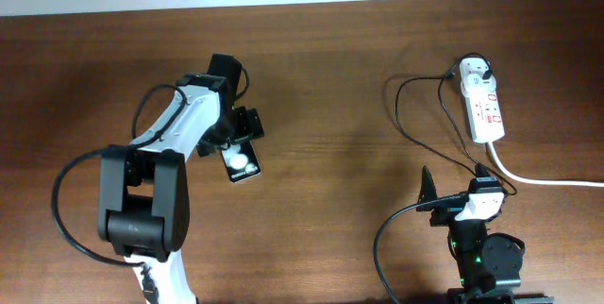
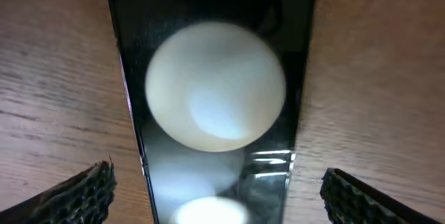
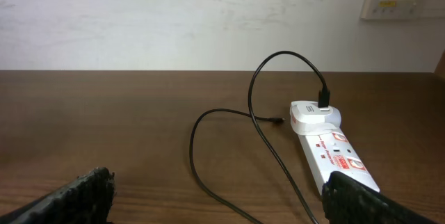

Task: Plug charger to phone and switch on socket
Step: 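Move the left gripper to the black phone and grasp it, then lift the phone with the left gripper and turn it upright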

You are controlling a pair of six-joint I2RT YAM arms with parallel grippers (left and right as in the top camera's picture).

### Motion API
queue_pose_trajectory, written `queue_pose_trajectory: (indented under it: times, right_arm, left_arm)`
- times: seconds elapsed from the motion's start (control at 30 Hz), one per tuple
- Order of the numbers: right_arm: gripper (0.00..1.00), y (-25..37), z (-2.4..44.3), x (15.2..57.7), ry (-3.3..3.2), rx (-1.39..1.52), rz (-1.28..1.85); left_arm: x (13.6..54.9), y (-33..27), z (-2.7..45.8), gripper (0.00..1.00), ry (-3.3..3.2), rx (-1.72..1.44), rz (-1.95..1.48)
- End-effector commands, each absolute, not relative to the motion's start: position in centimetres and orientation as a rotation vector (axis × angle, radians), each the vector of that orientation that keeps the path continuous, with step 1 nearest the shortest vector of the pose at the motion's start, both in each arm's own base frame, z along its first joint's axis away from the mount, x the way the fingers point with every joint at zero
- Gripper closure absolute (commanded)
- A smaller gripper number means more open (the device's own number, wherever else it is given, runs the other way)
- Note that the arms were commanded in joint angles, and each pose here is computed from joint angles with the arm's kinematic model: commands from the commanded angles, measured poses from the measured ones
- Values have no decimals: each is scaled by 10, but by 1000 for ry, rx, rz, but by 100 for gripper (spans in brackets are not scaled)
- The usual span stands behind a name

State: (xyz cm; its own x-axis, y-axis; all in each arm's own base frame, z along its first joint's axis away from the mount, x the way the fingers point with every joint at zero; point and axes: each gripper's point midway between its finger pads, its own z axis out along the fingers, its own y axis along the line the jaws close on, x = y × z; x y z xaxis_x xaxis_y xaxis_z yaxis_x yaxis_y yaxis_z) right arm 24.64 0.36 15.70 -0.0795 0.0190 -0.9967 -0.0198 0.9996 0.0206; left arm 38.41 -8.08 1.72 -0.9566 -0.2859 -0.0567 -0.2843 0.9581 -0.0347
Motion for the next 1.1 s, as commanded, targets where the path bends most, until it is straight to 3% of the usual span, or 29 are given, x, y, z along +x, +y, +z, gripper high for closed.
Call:
queue_pose_trajectory:
  times: [0.0, 0.3, 0.4, 0.63, 0.7, 0.93, 1.07]
  right_arm:
    - [1, 4, 155, 246, 1653, -3, 27]
    - [1, 4, 155, 246, 1653, -3, 27]
    - [1, 4, 155, 246, 1653, -3, 27]
    - [1, 4, 155, 246, 1653, -3, 27]
    - [1, 4, 155, 246, 1653, -4, 27]
    - [1, 4, 155, 246, 1653, -3, 27]
    - [1, 4, 155, 246, 1653, -3, 27]
  left_arm:
    - [371, -78, -1, 1, 3074, -470, -19]
    - [360, -76, -25, 1, 3048, -598, -25]
    - [361, -77, -25, 9, 3048, -599, -31]
    - [353, -80, -26, 16, 3072, -616, -15]
    - [349, -80, -26, 24, 3084, -618, -6]
    - [356, -88, -19, 28, 3089, -581, -77]
    - [374, -92, 11, 29, 3082, -499, -88]
